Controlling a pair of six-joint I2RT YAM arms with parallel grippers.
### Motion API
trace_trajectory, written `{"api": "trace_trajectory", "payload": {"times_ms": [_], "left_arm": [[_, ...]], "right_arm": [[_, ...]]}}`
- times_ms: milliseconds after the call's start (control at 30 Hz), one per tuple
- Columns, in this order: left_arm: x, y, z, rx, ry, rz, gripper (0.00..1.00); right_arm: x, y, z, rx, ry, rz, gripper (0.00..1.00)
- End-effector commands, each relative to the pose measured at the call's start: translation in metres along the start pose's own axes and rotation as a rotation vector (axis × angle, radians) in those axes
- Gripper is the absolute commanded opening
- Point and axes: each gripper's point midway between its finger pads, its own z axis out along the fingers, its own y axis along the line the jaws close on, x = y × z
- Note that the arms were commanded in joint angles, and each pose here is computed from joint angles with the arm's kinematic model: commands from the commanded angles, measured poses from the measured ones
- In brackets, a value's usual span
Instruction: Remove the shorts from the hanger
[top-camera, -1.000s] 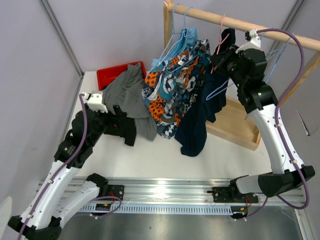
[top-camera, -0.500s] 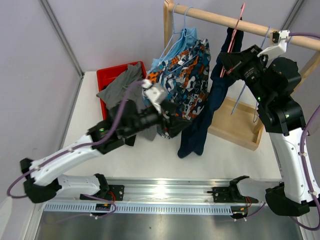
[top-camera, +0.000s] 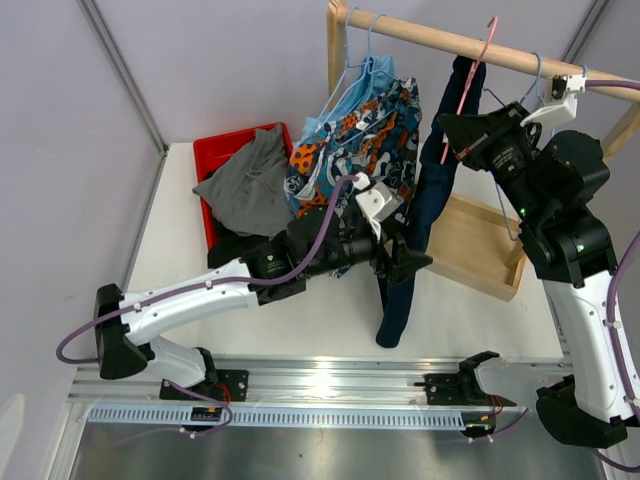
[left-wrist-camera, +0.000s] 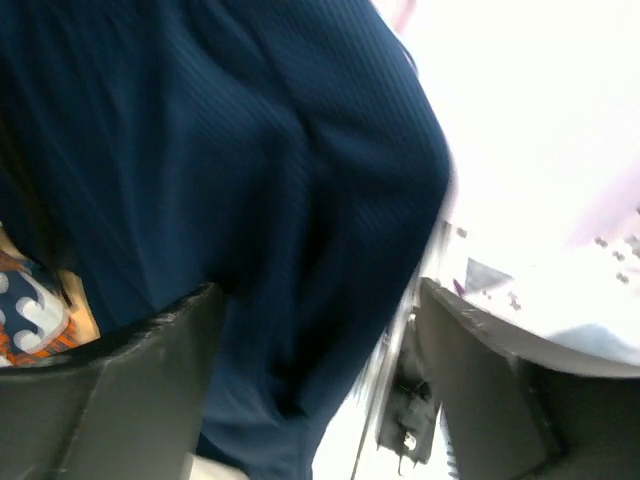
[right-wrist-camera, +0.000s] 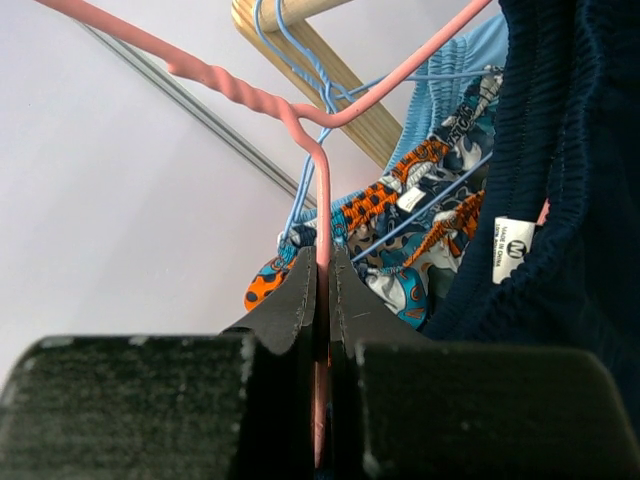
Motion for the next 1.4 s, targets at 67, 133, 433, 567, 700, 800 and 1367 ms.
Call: {"api": "trace_trajectory", "payload": {"times_ms": [67, 133, 433, 567, 700, 800, 1367], "left_arm": [[-0.043, 0.011, 0.015, -0.079, -0.156, 0.000, 0.47], [-0.043, 0.012, 0.017, -0.084, -0.160, -0.004, 0.24], [0.011, -0.019, -0.011, -0.065, -0.098, -0.003, 0.00], [0.065, -0.048, -0.038, -0.056, -0.024, -0.020, 0.00], [0.103, -0.071, -0.057, -0.053, 0.030, -0.048, 0.00], [0.117, -0.072, -0.059, -0.060, 0.056, -0.060, 0.00], [-0.008, 0.029, 0.010, -0.421, -0.070, 0.084, 0.00]], "right_arm": [[-0.050, 0.045, -0.032, -0.161, -0.174, 0.020, 0.00], [-0.048, 0.043, -0.032, -0.156, -0.170, 0.027, 0.00], [-0.050, 0.036, -0.028, -0.118, -0.184, 0.004, 0.00], [-0.059, 0.035, -0.025, -0.094, -0.206, -0.026, 0.00], [-0.065, 0.037, -0.026, -0.090, -0.225, -0.039, 0.00], [-0.066, 0.034, -0.028, -0.078, -0.231, -0.039, 0.00], [0.017, 0.024, -0.073, -0.100, 0.087, 0.259, 0.00]]}}
